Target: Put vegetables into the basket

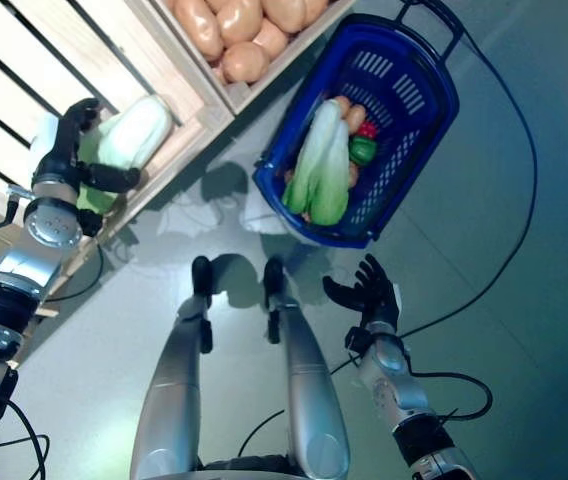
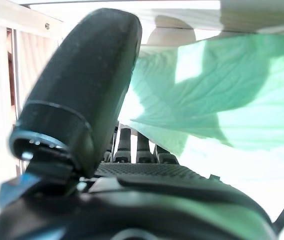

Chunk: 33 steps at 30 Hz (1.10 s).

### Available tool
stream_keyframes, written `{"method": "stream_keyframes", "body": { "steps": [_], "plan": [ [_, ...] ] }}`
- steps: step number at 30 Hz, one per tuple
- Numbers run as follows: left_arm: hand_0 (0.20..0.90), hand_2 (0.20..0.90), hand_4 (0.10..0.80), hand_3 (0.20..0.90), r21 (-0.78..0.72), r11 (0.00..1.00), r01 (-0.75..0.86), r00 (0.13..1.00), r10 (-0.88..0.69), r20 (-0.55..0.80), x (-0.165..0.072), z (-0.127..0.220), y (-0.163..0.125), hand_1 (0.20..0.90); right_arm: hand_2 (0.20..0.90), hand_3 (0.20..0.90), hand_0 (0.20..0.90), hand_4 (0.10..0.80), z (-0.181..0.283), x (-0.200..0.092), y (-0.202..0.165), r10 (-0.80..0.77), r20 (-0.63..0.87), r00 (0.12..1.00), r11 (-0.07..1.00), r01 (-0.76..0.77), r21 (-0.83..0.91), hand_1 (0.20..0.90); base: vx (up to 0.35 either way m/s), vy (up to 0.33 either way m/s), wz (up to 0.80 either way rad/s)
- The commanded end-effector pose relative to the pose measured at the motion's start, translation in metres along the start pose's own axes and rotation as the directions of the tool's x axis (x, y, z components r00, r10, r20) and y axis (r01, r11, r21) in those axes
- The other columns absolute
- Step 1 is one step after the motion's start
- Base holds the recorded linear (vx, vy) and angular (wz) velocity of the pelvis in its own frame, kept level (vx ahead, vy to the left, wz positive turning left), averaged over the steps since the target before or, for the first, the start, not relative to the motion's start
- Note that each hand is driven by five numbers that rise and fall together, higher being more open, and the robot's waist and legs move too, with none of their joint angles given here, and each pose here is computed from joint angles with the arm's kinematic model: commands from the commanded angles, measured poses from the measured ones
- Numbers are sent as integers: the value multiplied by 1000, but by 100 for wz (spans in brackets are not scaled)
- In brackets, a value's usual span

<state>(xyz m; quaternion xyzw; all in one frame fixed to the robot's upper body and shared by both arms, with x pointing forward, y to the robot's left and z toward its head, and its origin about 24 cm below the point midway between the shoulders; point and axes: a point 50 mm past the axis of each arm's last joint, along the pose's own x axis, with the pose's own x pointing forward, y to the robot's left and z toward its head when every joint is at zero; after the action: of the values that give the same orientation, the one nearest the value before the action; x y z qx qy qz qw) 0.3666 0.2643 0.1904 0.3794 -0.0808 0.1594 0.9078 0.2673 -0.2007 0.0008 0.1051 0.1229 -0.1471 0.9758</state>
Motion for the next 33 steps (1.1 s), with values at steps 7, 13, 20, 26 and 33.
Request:
{"method": "stream_keyframes", "body": {
  "steps": [7, 13, 20, 26, 33],
  "plan": [
    [300, 300, 400, 300, -21, 989, 148, 988, -149, -38, 0, 6, -36, 300, 900, 900, 900, 800, 23, -5, -10, 7, 129, 992, 1000, -6, -6, 900, -5, -17, 3],
    [300, 300, 400, 300, -6, 993, 117, 992, -117, -47, 1, 3, -35, 300, 900, 900, 900, 800, 20, -6, -11, 5, 125, 992, 1000, -5, -4, 900, 0, 0, 0],
    [300, 300, 400, 300, 8, 996, 92, 995, -91, -52, 0, 2, -37, 300, 900, 900, 900, 800, 19, -6, -8, 12, 123, 992, 1000, -11, -6, 900, 2, -1, 0],
    [300, 300, 400, 300, 8, 998, 55, 998, -55, -43, -2, -2, -35, 300, 900, 900, 900, 800, 18, -7, -9, 5, 125, 992, 1000, -5, 0, 900, 0, 0, 0],
    [300, 300, 400, 300, -173, 982, -78, 994, 91, 64, -11, 2, -18, 300, 900, 900, 900, 800, 10, -13, -10, -11, 122, 992, 999, 7, 37, 900, 6, -10, -2]
  ]
}}
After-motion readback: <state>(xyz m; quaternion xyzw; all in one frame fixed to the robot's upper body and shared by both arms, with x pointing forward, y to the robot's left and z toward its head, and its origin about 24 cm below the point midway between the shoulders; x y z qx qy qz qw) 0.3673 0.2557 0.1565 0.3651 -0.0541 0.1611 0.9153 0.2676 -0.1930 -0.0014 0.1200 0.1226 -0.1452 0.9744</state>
